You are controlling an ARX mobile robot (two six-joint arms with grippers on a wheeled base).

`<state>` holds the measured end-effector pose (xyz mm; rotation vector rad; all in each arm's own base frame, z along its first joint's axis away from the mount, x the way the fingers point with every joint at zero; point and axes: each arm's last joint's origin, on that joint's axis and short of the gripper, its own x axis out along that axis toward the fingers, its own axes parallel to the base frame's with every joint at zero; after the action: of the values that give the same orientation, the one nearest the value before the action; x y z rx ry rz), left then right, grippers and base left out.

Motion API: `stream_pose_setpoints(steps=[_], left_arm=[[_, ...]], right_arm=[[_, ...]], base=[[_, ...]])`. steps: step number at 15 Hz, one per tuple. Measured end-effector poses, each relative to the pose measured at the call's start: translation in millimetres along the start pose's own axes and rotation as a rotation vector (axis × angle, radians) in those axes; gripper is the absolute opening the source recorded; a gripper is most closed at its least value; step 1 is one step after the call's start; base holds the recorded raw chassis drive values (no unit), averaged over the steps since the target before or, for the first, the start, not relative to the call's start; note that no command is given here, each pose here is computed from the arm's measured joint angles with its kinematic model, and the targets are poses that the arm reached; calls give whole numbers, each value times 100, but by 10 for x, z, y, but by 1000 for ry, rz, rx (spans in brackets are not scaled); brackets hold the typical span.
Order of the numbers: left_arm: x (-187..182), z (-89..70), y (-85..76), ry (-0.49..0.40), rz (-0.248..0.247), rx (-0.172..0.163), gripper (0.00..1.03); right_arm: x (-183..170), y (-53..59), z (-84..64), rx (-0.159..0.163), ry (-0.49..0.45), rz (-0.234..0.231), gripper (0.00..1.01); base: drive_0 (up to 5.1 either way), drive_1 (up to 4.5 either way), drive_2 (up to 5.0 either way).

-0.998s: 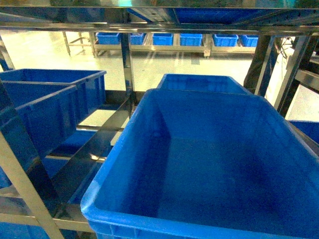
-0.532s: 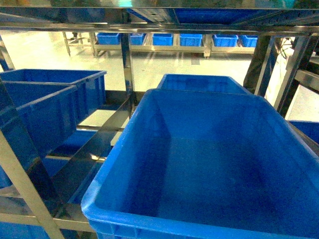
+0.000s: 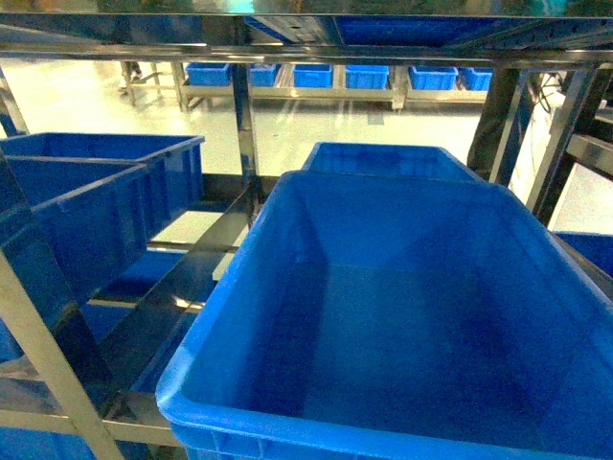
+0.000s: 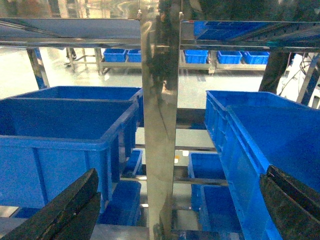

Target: Pick red block from blue box to shelf

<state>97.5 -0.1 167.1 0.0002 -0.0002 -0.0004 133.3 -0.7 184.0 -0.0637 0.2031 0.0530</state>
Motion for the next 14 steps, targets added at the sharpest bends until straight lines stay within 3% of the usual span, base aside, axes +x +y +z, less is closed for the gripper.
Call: stream_pose_setpoints(steps=[14], left_arm=[[0, 0, 0, 0, 0, 0, 98]], right_arm=[[0, 0, 0, 0, 0, 0, 29]], base=[[0, 0, 0]])
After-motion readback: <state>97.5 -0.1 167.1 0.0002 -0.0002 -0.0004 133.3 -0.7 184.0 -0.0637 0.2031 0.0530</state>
